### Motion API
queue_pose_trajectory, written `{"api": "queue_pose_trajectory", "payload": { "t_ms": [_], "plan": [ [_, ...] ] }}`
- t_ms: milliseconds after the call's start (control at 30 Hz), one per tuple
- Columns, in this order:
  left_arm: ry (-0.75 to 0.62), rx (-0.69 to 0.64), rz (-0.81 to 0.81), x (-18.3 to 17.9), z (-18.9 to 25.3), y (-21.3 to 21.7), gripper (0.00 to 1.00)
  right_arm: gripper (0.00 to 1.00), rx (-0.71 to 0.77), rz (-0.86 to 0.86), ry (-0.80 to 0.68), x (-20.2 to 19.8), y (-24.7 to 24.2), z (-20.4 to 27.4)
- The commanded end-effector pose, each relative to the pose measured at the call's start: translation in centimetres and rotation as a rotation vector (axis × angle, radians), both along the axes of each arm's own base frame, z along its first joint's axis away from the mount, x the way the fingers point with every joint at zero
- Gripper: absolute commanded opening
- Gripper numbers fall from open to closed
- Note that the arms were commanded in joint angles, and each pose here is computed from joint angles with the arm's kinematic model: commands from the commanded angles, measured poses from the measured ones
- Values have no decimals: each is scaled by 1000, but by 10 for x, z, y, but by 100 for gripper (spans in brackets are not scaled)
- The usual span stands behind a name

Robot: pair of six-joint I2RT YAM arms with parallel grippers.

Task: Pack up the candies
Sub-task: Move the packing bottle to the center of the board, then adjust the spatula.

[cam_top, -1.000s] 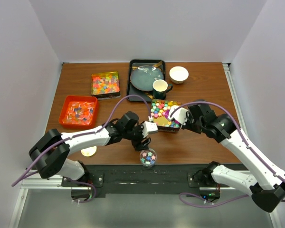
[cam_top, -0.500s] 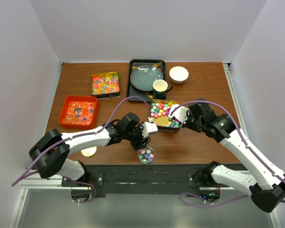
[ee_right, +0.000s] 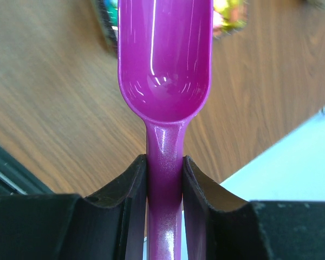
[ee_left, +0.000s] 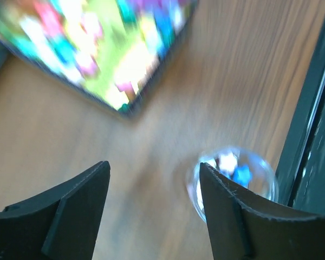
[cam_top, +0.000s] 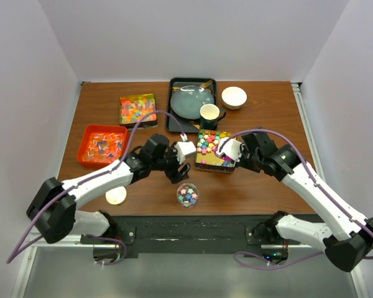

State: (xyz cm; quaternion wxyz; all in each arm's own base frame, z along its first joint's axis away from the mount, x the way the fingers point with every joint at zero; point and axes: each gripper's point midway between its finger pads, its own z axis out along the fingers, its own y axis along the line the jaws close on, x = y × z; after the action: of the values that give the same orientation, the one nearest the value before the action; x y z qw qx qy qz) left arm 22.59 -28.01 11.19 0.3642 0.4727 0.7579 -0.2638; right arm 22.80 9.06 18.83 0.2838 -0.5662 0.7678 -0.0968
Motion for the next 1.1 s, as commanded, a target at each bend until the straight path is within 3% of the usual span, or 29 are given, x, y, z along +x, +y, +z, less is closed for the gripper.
{"api": "queue_pose_trajectory", "payload": {
  "t_ms": [0,67,167,300,500,700,733,933,1067],
  "plan": [
    [-198,-220,-119,10,82,-21,73,0,102,160,16,3,34,19],
    [-303,-243,-165,12,93,-22,74,0,130,208,31,4,45,26],
    [-354,-271,-185,12,92,-21,77,0,183,300,52,2,64,38],
    [-376,-309,-253,4,89,-27,79,0,194,393,60,3,77,49],
    [-346,-314,-164,20,93,-21,80,0,156,396,71,12,78,39],
    [-176,-383,-62,50,93,12,80,0,153,376,-22,25,76,35],
    [-98,-398,-57,52,85,14,80,0,153,378,-31,27,77,35],
    [159,-494,-171,60,81,7,71,0,193,453,-67,35,96,34],
    [223,-540,-253,60,87,0,69,0,151,502,-51,46,105,23]
  ]
}}
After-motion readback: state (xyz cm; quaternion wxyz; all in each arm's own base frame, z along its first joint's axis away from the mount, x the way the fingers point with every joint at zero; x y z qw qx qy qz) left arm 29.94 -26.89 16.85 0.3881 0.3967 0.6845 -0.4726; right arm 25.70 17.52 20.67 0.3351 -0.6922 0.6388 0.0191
